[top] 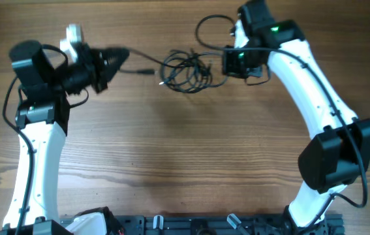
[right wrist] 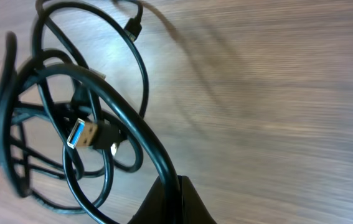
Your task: Untangle cables
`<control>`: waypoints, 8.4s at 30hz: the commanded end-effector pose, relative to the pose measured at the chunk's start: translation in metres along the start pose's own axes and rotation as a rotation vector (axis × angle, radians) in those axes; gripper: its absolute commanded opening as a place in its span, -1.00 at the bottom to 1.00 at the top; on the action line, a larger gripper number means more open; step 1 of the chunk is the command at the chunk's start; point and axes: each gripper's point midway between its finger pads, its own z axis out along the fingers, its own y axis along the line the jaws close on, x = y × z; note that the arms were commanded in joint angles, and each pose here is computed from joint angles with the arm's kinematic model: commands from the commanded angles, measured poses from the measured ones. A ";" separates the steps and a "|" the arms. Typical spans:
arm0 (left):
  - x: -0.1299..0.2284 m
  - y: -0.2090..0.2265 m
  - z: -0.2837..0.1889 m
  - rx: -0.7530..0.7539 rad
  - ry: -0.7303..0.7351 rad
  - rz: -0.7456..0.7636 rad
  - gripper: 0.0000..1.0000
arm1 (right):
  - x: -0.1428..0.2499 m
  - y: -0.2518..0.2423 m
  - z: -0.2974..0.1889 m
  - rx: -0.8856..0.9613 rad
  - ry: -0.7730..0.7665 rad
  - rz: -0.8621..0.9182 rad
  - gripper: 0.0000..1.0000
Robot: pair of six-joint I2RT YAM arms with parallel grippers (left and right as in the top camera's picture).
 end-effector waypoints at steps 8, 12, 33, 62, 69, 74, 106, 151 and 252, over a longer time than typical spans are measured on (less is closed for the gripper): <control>0.004 0.112 -0.013 -0.503 -0.112 0.052 -0.92 | -0.008 -0.034 0.005 0.067 -0.004 0.061 -0.91; 0.024 0.121 0.009 -0.524 -0.019 0.049 -0.92 | -0.009 -0.007 -0.001 -0.073 0.010 -0.012 -0.13; 0.041 0.220 0.024 -0.832 0.126 -0.029 -0.92 | 0.042 0.122 0.047 -0.256 0.117 -0.080 0.09; 0.050 0.227 0.014 -0.883 0.148 -0.061 -0.92 | 0.063 0.109 0.172 -0.067 0.172 -0.025 -0.07; 0.050 0.227 0.014 -0.883 0.148 -0.061 -0.92 | 0.062 0.095 0.182 -0.018 0.171 -0.013 -0.07; 0.050 0.227 0.014 -0.883 0.148 -0.061 -0.92 | 0.054 0.084 0.179 -0.005 0.164 -0.031 -0.47; 0.005 0.054 0.031 -0.523 0.016 0.514 -0.92 | -0.071 -0.076 -0.141 -0.138 -0.399 0.200 -0.91; 0.062 0.068 0.095 -0.632 0.244 0.593 0.86 | 0.021 -0.172 -0.041 0.059 -0.074 0.364 0.78; -0.018 -0.071 -0.062 -0.575 -0.338 0.581 -0.92 | 0.034 -0.054 0.083 0.000 0.092 0.113 -0.54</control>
